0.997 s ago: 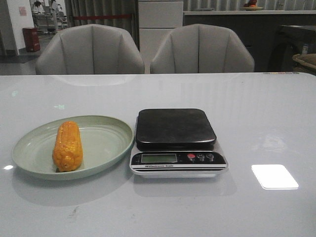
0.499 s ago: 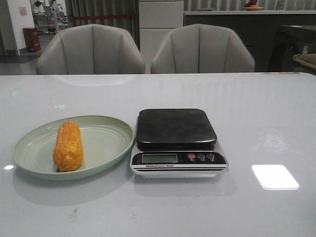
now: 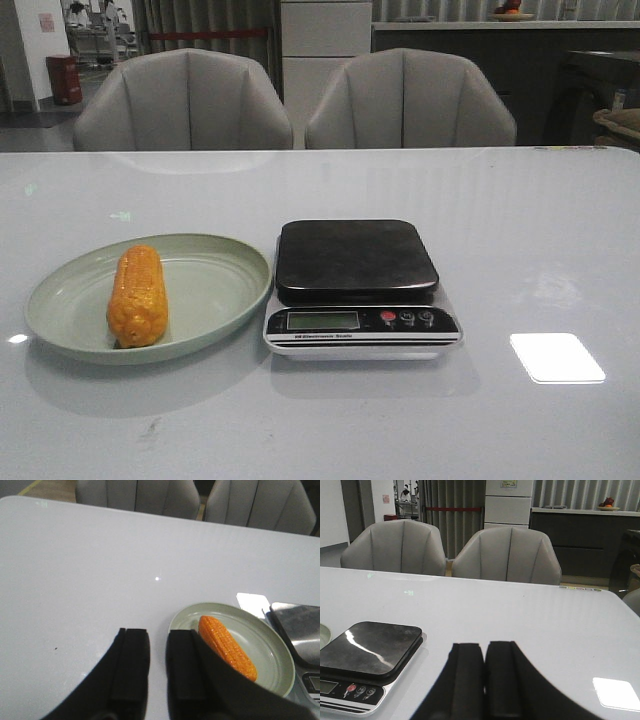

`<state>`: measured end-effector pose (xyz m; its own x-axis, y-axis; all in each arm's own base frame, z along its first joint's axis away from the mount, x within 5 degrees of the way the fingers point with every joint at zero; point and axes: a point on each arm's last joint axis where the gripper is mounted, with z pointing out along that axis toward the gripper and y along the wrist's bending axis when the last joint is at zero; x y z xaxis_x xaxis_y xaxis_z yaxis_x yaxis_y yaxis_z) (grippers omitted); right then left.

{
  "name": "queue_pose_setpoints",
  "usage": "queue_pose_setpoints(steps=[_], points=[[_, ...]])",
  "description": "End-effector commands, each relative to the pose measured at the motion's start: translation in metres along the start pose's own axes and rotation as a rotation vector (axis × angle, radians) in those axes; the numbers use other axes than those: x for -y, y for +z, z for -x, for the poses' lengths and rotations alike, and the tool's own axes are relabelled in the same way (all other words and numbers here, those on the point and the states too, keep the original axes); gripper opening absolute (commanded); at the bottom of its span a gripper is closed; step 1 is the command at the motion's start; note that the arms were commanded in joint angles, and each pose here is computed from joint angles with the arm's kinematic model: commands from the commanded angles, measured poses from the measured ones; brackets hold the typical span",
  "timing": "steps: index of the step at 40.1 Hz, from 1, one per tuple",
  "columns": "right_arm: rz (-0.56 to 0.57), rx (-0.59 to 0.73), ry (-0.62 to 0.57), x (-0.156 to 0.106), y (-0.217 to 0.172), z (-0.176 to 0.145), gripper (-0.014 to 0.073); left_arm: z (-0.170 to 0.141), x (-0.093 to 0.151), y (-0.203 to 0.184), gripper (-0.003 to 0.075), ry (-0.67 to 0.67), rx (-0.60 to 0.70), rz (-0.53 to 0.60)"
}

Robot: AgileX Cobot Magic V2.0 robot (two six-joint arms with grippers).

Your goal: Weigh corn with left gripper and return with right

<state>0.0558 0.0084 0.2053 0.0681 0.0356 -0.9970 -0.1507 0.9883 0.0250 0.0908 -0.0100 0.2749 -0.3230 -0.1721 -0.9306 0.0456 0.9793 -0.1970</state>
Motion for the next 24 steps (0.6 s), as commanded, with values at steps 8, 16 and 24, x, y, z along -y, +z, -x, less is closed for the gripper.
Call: queue_pose_setpoints(steps=[8,16,24], points=[[0.001,0.098,0.002,0.000,-0.002,0.007,0.0139,0.033,0.006,0.030,0.0622,-0.021,-0.140,0.021],[0.001,0.098,0.002,0.000,-0.002,0.007,0.0139,0.042,0.012,0.057,0.0621,-0.055,-0.256,0.012],[0.001,0.098,0.002,0.000,-0.002,0.007,0.0139,0.044,0.036,0.088,0.0621,-0.080,-0.367,-0.083]])
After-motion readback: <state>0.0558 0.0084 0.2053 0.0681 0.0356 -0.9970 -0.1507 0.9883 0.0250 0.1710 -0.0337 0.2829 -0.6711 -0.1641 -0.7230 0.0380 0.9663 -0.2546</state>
